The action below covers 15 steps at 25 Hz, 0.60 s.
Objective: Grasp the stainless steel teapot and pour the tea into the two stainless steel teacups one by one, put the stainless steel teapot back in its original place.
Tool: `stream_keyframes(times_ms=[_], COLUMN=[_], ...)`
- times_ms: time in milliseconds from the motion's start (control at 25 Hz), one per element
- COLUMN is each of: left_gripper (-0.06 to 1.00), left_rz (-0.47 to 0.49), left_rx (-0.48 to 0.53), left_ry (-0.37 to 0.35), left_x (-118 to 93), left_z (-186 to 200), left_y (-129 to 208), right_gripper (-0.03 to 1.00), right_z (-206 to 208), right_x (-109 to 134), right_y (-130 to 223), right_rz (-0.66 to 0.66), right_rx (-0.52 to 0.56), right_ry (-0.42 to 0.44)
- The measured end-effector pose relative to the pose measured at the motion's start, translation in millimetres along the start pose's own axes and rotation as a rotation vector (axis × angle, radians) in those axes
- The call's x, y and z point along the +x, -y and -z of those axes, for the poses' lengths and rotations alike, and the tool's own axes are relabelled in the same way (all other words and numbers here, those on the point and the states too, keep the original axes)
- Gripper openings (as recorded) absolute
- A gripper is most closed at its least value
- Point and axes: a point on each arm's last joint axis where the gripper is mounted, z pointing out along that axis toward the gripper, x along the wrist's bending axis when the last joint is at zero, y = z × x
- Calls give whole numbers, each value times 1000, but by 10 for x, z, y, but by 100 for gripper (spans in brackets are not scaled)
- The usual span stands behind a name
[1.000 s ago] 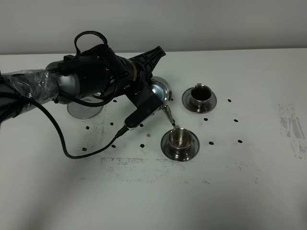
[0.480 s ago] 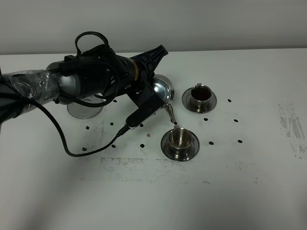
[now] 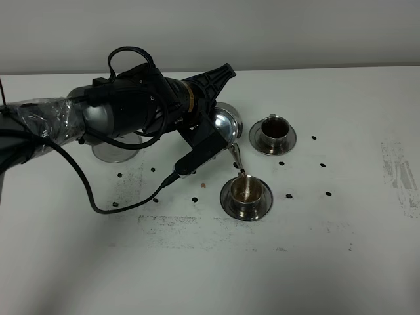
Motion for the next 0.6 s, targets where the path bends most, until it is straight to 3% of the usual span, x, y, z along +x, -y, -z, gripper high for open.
stream_keyframes(times_ms=[600], left_gripper=[18], left_rz=[-48], left_rx=[12], left_ry=[-8], left_x=[23], left_z=[6], left_y=[-13], right_gripper=[23], right_z=[0], right_x=[0], right_y=[0], right_rz=[0], right_rx=[0], right_ry=[0])
